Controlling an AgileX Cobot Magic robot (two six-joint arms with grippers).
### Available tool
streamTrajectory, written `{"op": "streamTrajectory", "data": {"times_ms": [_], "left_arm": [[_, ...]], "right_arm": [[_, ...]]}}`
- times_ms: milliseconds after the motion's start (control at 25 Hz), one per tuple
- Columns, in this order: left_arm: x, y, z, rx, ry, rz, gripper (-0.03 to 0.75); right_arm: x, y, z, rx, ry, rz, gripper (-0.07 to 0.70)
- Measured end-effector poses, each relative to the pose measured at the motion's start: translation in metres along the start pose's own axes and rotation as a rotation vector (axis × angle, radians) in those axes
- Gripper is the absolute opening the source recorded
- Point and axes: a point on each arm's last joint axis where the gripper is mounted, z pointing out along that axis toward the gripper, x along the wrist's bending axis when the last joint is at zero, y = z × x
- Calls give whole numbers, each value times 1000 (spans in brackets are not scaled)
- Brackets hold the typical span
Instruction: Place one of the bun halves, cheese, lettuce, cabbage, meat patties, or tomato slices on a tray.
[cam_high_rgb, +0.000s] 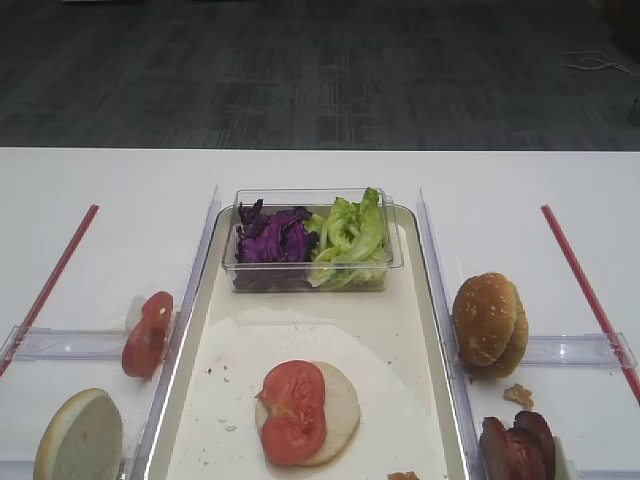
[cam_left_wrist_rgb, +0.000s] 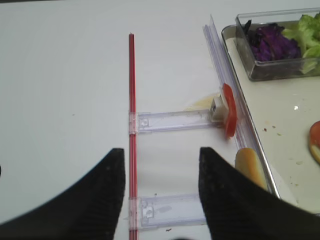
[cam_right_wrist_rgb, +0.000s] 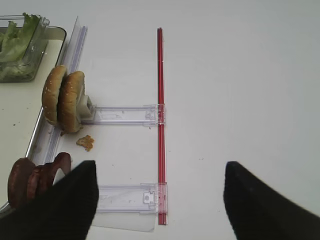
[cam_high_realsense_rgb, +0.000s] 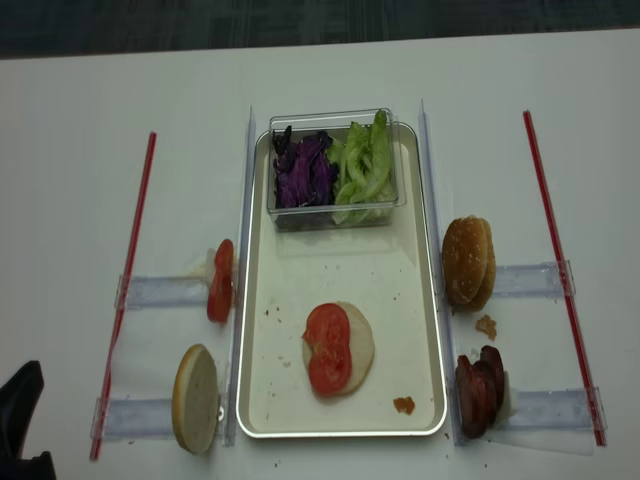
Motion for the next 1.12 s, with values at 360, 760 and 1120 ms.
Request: {"op": "streamTrajectory", "data": {"times_ms": [360, 760, 1120], "left_arm": [[2, -11, -20, -145, -9, -8, 323], [2, -11, -20, -141, -8, -9, 323], [3, -20, -24, -31, 3, 2, 323]], "right_arm": [[0, 0, 0, 0, 0, 0, 563], [0, 0, 0, 0, 0, 0, 563], [0, 0, 0, 0, 0, 0, 563]]}}
